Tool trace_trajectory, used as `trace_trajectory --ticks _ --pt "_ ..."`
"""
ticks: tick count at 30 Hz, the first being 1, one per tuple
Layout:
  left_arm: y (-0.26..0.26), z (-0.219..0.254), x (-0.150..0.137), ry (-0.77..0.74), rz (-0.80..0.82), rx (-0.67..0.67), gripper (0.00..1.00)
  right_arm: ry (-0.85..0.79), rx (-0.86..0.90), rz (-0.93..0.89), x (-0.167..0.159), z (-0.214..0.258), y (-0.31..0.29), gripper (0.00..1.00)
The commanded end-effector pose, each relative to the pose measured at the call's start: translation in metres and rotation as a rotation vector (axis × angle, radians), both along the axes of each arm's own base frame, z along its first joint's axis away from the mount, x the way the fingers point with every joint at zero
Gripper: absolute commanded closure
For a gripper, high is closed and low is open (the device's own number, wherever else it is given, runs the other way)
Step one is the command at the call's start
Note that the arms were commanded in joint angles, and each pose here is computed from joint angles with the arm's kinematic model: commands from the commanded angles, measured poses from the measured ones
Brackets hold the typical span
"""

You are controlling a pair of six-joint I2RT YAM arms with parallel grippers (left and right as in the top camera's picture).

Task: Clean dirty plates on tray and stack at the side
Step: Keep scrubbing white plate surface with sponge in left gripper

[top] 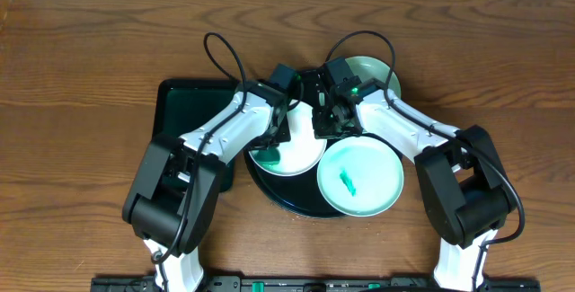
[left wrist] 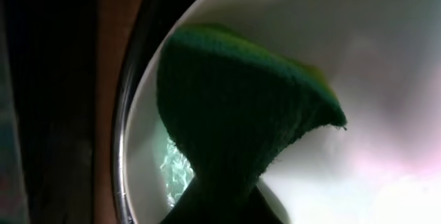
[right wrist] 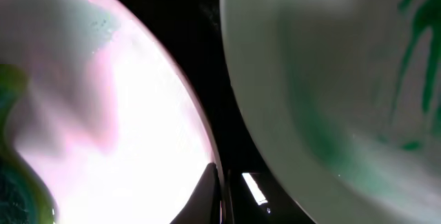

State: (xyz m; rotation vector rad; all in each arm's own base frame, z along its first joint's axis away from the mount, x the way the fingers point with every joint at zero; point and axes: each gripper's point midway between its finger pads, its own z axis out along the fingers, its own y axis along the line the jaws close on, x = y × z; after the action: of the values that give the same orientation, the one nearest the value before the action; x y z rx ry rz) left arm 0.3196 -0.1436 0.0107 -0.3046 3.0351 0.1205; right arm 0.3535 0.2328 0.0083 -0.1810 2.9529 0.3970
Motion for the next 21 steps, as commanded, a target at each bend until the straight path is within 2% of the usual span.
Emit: trace_trajectory --ticks 1,4,8,10,14,21 --pt "0.002 -0.006 -0.014 0.067 -0.015 0.008 0.93 0.01 -0.005 -0.003 0.0 -0.006 0.003 0.99" --pt "-0.036 -0.005 -0.028 0.149 -0.162 -0.193 0.93 0.012 -0.002 -0.003 -0.001 -0.006 0.004 0.99" --pt "-0.083 0.008 -0.038 0.18 -0.351 -0.473 0.93 0.015 0.004 -0.001 -0.001 -0.006 0.005 0.99" --pt "-0.088 0.01 -0.036 0.169 -0.375 -0.502 0.93 0.015 0.004 -0.001 -0.001 -0.006 0.005 0.99" --pt "-0.081 0.005 -0.018 0.092 -0.377 -0.433 0.93 0.015 0.004 -0.001 -0.001 -0.006 0.005 0.99" --pt "-0.009 -0.002 0.029 -0.108 -0.17 0.02 0.93 0.015 0.004 -0.001 -0.001 -0.006 0.005 0.99"
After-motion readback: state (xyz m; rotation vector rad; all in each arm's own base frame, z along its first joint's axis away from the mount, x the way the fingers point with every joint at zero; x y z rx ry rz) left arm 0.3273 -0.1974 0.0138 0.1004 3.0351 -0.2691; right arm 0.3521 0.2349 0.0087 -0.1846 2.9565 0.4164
